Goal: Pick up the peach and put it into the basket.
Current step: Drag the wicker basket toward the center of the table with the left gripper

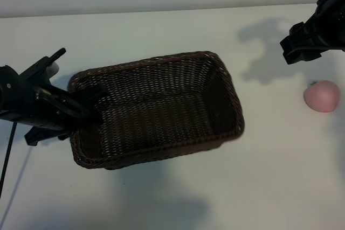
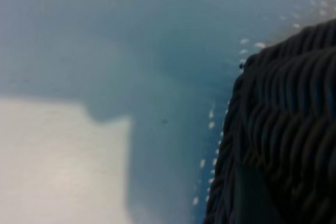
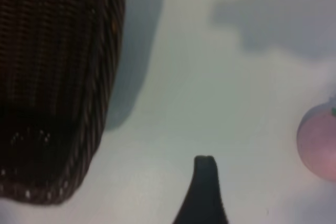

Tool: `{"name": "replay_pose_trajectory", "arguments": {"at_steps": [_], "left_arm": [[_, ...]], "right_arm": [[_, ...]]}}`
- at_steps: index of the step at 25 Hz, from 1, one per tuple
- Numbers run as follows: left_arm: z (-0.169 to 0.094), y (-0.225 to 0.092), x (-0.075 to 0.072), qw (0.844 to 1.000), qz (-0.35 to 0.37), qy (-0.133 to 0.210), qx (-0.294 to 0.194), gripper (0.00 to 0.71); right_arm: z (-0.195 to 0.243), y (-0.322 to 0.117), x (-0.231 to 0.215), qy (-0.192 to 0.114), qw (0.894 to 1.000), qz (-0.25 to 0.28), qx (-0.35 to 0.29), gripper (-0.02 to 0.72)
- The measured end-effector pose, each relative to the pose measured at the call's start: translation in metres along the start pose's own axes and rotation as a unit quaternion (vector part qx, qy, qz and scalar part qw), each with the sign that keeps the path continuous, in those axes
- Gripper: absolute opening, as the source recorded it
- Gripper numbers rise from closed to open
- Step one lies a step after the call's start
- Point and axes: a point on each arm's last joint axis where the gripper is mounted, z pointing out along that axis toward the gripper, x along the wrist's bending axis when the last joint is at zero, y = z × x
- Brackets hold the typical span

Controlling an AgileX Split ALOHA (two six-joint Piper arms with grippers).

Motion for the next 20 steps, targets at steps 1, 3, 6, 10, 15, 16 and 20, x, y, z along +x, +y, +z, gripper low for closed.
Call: {"name": "replay_pose_trajectory", "arguments": {"at_steps": [1,3,6,10,15,16,20], "left_arm": [[-0.001,0.000,-0.001,1.000,0.002,-0.007,-0.002,0.339],[-0.004,0.000,-0.004,1.000,0.016,-0.020,-0.006,0.269],[-0.011,0.000,-0.005,0.999,0.015,-0.039,-0.013,0.268],[-0.023,0.010,0.001,0.998,-0.010,-0.060,-0.035,0.267],[-0.037,0.016,0.005,0.994,-0.002,-0.097,-0.044,0.253],[-0.038,0.016,0.004,0.993,-0.002,-0.107,-0.042,0.249],[-0.043,0.020,-0.004,0.989,0.025,-0.136,-0.048,0.246]], "right_arm": [[0.000,0.000,0.000,0.000,1.000,0.000,0.000,0.593],[0.000,0.000,0.000,0.000,1.000,0.000,0.000,0.593],[0.000,0.000,0.000,0.000,1.000,0.000,0.000,0.593],[0.000,0.000,0.000,0.001,1.000,0.000,0.002,0.593],[0.000,-0.001,0.000,0.001,1.000,0.000,0.003,0.593],[0.000,-0.001,0.000,0.001,1.000,0.000,0.003,0.593],[0.000,-0.001,0.000,0.001,1.000,0.000,0.003,0.593]]}}
